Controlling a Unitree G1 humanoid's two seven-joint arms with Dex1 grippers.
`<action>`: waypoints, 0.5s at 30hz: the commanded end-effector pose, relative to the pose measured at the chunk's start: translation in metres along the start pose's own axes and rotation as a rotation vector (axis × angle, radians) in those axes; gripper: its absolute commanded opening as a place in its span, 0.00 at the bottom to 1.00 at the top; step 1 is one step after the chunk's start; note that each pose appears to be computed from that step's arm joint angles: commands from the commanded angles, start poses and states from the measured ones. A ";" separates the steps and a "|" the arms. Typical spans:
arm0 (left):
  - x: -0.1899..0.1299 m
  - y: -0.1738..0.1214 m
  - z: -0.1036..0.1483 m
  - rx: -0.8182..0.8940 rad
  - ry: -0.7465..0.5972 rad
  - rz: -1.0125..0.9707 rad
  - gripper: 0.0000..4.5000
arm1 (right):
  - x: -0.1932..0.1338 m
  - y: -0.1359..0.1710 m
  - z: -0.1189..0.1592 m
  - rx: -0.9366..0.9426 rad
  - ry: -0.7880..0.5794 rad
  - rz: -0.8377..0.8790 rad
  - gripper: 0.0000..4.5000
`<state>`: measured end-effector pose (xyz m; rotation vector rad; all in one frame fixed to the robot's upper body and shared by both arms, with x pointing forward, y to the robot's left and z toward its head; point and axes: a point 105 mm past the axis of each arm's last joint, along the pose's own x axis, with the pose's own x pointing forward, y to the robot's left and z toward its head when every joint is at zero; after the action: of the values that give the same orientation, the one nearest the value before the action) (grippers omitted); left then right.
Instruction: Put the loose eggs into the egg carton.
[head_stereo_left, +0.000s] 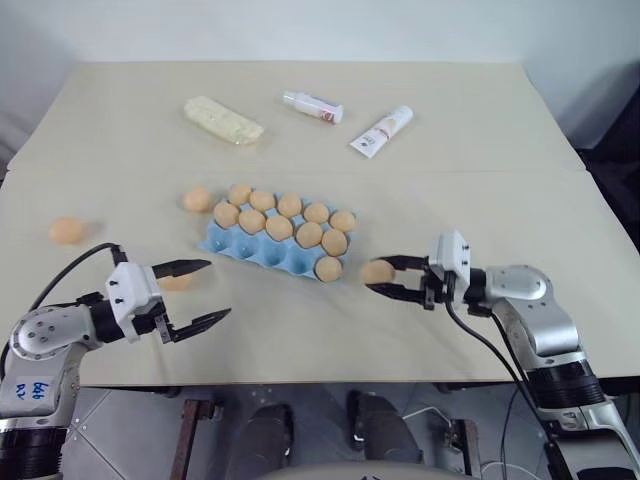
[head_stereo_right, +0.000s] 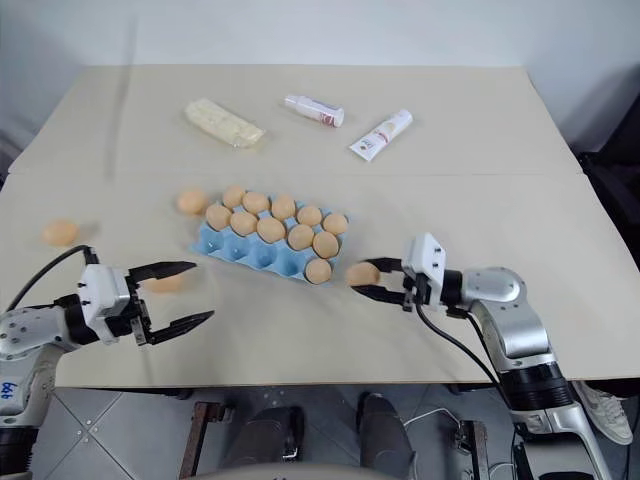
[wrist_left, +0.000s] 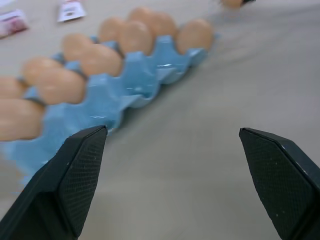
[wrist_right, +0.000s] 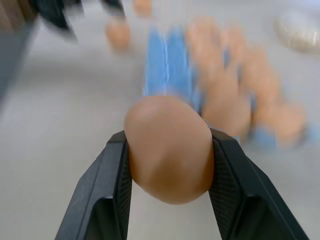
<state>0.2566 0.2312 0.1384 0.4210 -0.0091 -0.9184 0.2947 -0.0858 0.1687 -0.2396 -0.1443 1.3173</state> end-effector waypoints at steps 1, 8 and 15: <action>-0.012 0.006 -0.003 -0.019 0.000 0.076 1.00 | 0.032 0.005 0.017 -0.025 -0.022 0.032 0.38; -0.013 0.003 -0.003 -0.023 0.001 0.110 1.00 | 0.083 -0.009 -0.001 -0.086 0.049 -0.009 0.38; -0.016 0.001 0.001 -0.017 -0.007 0.136 1.00 | 0.082 -0.008 -0.003 -0.084 0.032 0.012 0.74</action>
<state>0.2500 0.2424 0.1312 0.3839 0.0106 -0.8037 0.3264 -0.0099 0.1498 -0.3306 -0.0943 1.3102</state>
